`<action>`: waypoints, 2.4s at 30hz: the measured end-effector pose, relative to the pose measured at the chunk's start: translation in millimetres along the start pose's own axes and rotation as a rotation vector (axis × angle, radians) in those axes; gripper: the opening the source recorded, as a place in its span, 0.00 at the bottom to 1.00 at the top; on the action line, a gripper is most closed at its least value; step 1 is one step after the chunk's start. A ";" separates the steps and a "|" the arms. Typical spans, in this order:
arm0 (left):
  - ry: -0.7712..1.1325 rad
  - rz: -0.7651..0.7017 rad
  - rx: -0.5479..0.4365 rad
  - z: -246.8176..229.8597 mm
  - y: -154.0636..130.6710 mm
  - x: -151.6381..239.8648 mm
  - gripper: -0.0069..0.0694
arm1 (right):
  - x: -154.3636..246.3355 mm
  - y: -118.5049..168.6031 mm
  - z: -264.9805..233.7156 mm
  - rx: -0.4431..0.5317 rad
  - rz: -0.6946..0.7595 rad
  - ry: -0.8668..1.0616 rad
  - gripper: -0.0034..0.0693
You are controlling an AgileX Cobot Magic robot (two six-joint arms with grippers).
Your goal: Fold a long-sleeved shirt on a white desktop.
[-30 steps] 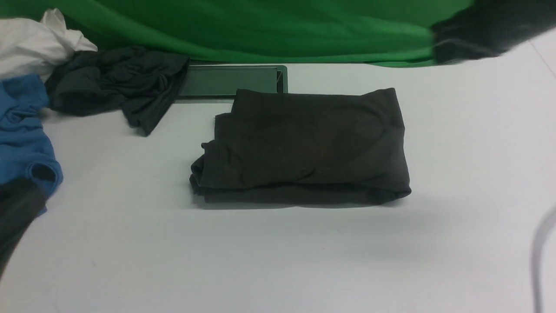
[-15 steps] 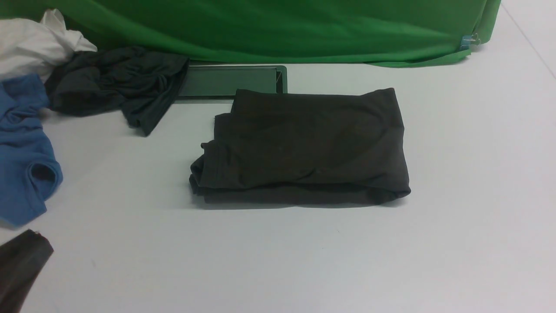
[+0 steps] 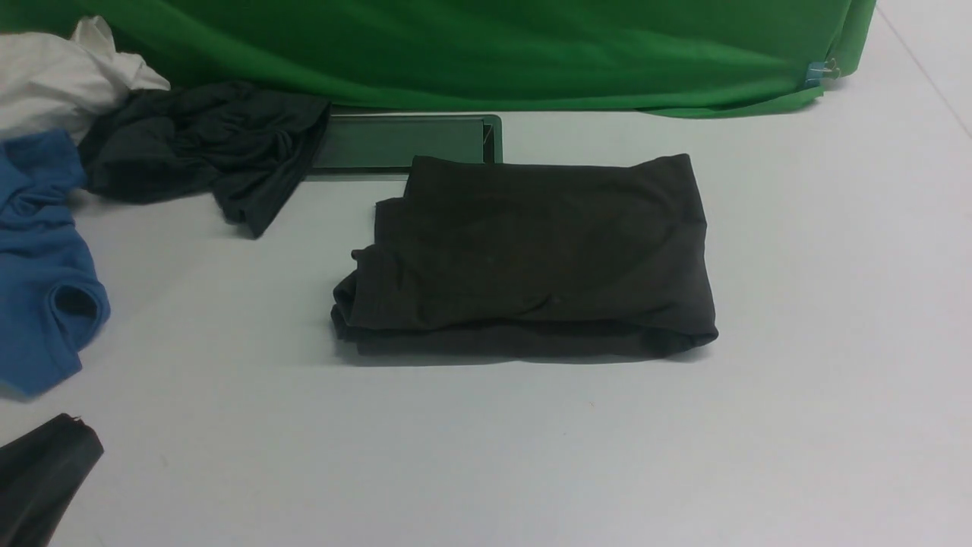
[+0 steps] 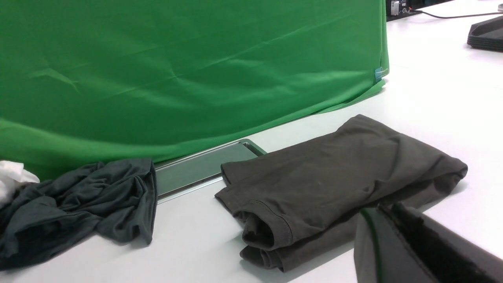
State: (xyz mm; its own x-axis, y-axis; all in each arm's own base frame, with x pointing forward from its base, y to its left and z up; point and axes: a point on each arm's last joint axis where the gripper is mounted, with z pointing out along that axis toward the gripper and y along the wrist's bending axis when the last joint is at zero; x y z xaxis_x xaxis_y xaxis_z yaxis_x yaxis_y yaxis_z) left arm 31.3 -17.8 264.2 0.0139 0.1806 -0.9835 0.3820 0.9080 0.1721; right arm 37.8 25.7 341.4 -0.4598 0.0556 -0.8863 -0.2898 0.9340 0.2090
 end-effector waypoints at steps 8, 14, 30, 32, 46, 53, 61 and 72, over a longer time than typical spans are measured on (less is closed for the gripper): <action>0.005 0.000 0.001 0.5 -0.2 1.5 0.11 | -0.1 -6.3 -1.6 0.077 -0.074 -0.014 0.12; 0.006 0.000 0.001 0.5 -0.2 1.5 0.11 | 15.8 -19.0 14.5 0.185 -0.199 -0.153 0.07; 0.005 0.001 0.000 0.4 -0.2 1.5 0.11 | 121.5 -54.7 69.3 0.269 -0.134 -0.340 0.07; 0.004 0.001 0.000 0.3 -0.2 1.4 0.11 | 125.2 -55.3 70.6 0.271 -0.131 -0.310 0.07; 0.007 0.022 -0.009 0.3 0.6 1.7 0.11 | 126.0 -55.5 70.8 0.272 -0.130 -0.302 0.07; 0.007 0.022 -0.009 0.3 0.6 1.7 0.11 | 126.0 -55.6 70.8 0.273 -0.130 -0.302 0.10; 0.007 0.022 -0.009 0.3 0.6 1.7 0.11 | 126.0 -55.6 70.8 0.273 -0.130 -0.302 0.13; -0.057 0.001 -0.109 7.2 4.8 9.5 0.11 | 126.2 -55.6 70.8 0.273 -0.130 -0.300 0.17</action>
State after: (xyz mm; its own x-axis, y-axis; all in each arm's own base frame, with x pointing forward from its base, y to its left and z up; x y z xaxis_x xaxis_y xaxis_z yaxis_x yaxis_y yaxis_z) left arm 39.9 -14.4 255.3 0.0682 0.1628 -0.9843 0.2789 0.9442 0.1755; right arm 55.3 5.8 188.7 -0.1581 -0.0062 -0.9874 -0.0783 0.9969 0.0063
